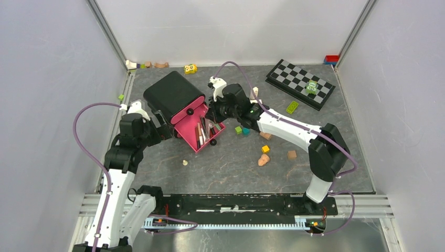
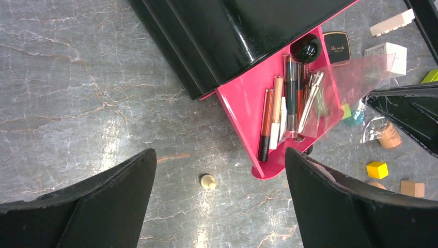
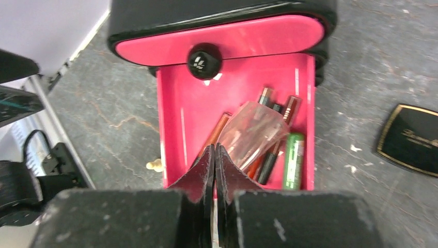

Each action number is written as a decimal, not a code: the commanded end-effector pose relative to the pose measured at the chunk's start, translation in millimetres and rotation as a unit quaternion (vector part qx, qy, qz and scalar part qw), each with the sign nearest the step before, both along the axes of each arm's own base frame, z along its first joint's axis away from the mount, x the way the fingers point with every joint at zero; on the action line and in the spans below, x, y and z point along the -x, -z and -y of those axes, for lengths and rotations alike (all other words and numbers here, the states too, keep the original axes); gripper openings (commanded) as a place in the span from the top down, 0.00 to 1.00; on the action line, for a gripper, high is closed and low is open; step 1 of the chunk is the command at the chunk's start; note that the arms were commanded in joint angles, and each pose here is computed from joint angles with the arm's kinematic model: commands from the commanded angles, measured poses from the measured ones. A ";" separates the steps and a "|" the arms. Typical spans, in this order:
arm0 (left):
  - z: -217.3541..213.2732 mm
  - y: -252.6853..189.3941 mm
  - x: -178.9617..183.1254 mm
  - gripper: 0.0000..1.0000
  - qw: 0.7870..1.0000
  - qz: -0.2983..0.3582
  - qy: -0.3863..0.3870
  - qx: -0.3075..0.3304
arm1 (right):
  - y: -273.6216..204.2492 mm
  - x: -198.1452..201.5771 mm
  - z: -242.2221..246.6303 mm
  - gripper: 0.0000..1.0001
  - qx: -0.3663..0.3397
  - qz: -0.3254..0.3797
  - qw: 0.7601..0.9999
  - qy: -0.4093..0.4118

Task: Organize the makeup
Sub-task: Place the makeup tool in the drawer.

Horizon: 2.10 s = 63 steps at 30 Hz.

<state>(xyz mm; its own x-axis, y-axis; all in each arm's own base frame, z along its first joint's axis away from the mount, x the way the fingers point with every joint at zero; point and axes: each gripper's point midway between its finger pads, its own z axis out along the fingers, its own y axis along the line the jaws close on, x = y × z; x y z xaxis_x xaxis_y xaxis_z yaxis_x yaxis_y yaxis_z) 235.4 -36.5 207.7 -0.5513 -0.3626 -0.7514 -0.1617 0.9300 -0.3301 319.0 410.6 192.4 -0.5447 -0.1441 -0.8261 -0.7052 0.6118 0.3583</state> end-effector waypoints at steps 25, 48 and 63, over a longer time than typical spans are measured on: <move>2.9 -5.8 -4.7 0.00 1.000 0.013 0.010 0.000 | 2.7 -35.9 21.9 0.92 0.101 0.064 0.993 0.022; 3.0 -5.9 -4.6 0.00 1.000 0.014 0.010 -0.001 | -9.6 17.5 -52.6 0.43 -0.034 0.010 0.995 -0.098; 3.2 -4.2 -5.2 0.00 1.000 0.010 0.011 -0.001 | -5.0 4.3 -19.0 0.43 0.002 0.030 0.999 -0.032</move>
